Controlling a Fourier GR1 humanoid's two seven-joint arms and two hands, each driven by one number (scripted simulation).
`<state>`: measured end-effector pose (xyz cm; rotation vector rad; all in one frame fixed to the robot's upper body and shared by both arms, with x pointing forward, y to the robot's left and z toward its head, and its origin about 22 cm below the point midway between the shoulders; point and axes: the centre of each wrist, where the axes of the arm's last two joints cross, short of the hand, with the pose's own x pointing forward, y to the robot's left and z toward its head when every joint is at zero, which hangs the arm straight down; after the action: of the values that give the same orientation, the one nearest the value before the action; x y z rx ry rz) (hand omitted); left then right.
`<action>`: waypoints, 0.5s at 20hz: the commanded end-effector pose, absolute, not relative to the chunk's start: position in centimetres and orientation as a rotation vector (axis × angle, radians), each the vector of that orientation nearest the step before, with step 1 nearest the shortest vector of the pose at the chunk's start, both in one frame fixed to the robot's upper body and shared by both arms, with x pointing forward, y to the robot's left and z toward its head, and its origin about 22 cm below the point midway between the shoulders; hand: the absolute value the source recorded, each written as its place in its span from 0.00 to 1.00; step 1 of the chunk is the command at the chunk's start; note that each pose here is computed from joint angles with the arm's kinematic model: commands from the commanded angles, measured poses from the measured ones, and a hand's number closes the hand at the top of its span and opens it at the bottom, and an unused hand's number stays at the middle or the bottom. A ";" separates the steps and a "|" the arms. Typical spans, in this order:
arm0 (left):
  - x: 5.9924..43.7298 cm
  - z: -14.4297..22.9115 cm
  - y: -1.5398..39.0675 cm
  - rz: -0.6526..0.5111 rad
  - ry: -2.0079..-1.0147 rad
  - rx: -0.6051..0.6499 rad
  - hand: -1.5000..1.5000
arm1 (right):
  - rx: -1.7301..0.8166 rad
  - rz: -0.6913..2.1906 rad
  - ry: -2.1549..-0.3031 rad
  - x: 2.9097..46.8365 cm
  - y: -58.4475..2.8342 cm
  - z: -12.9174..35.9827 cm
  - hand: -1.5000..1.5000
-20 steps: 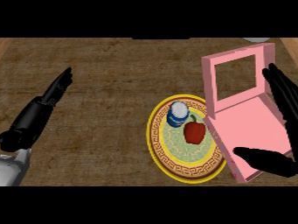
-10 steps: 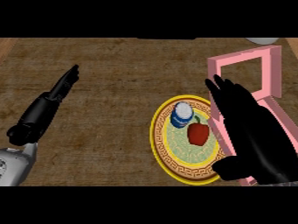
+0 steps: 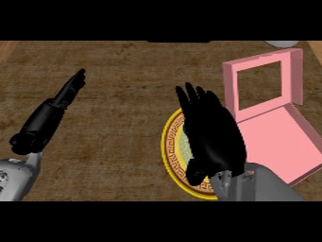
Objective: Pick the can from the plate and place it in the cardboard box
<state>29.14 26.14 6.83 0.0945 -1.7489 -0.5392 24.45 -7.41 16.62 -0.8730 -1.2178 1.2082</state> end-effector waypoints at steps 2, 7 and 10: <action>29.0 6.9 26.4 -0.538 -1.754 0.101 0.50 | -0.939 1.199 -1.000 25.0 -4.5 16.0 0.00; 28.9 5.6 26.1 -0.534 -1.745 0.101 0.50 | -0.988 1.199 -0.969 25.0 -3.5 16.1 0.00; 29.7 6.7 26.6 -0.533 -1.749 0.115 0.50 | -1.025 1.169 -0.961 25.9 -2.8 14.5 0.00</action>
<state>29.33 26.58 6.52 0.1050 -1.7462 -0.5311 25.95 -4.69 14.50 -0.9109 -1.1082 1.2302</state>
